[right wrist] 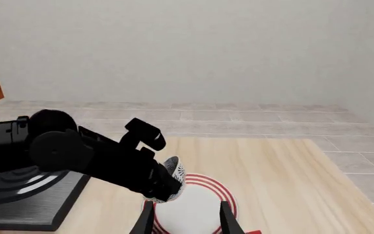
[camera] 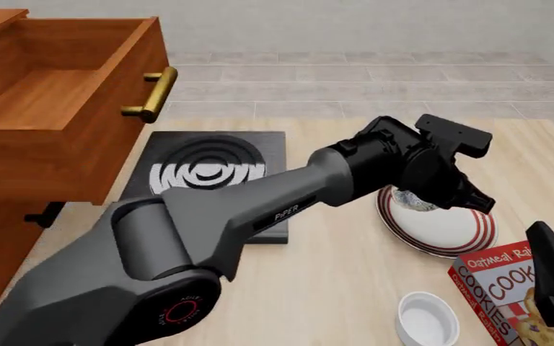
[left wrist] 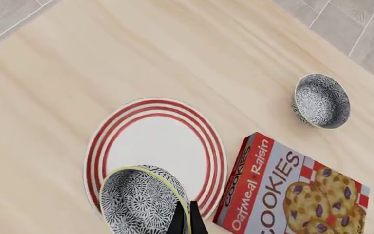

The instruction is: Pick the akita bowl in the top layer of the wooden cabinet and place it on the plate.

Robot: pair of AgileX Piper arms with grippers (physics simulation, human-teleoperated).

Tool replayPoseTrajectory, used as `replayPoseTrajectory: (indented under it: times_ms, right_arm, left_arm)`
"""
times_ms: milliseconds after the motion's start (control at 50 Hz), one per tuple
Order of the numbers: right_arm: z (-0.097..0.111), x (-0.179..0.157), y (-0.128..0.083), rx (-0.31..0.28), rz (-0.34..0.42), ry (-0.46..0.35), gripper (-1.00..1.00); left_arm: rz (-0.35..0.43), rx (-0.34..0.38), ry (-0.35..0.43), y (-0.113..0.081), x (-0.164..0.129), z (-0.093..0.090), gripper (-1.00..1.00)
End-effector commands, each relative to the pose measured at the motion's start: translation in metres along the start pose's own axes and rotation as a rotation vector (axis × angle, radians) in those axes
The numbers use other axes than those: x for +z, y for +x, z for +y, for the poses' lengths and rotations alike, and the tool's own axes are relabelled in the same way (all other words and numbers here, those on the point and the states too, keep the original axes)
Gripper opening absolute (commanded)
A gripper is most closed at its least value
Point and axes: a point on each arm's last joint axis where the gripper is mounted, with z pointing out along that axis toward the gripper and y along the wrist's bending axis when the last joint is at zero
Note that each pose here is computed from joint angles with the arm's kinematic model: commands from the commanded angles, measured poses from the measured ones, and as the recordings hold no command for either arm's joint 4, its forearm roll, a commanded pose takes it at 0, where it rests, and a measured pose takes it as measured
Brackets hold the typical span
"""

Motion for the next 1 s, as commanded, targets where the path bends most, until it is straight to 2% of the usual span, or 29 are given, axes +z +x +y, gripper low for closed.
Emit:
replayPoseTrajectory:
  times_ms: [20, 260, 380, 900, 920, 1000]
  right_arm:
    - [0.000, 0.000, 0.000, 0.002, 0.001, -0.001, 1.00]
    - [0.000, 0.000, -0.001, 0.004, 0.001, 0.002, 1.00]
    - [0.000, 0.000, -0.001, 0.006, 0.001, 0.003, 1.00]
    - [0.000, 0.000, 0.000, 0.013, 0.003, 0.006, 1.00]
    - [0.000, 0.000, 0.000, 0.012, 0.003, 0.006, 1.00]
    - [0.000, 0.000, 0.001, 0.012, 0.002, 0.006, 1.00]
  left_arm:
    - [0.029, 0.057, -0.005, 0.002, 0.015, 0.000, -1.00]
    - [0.072, 0.071, -0.020, 0.014, 0.041, 0.009, -1.00]
    - [0.082, 0.074, -0.018, 0.017, 0.048, 0.008, -1.00]
    - [0.088, 0.068, -0.007, 0.025, 0.055, -0.002, -1.00]
    - [0.089, 0.066, -0.008, 0.025, 0.054, -0.001, 1.00]
    - [0.089, 0.068, -0.007, 0.026, 0.052, -0.002, 1.00]
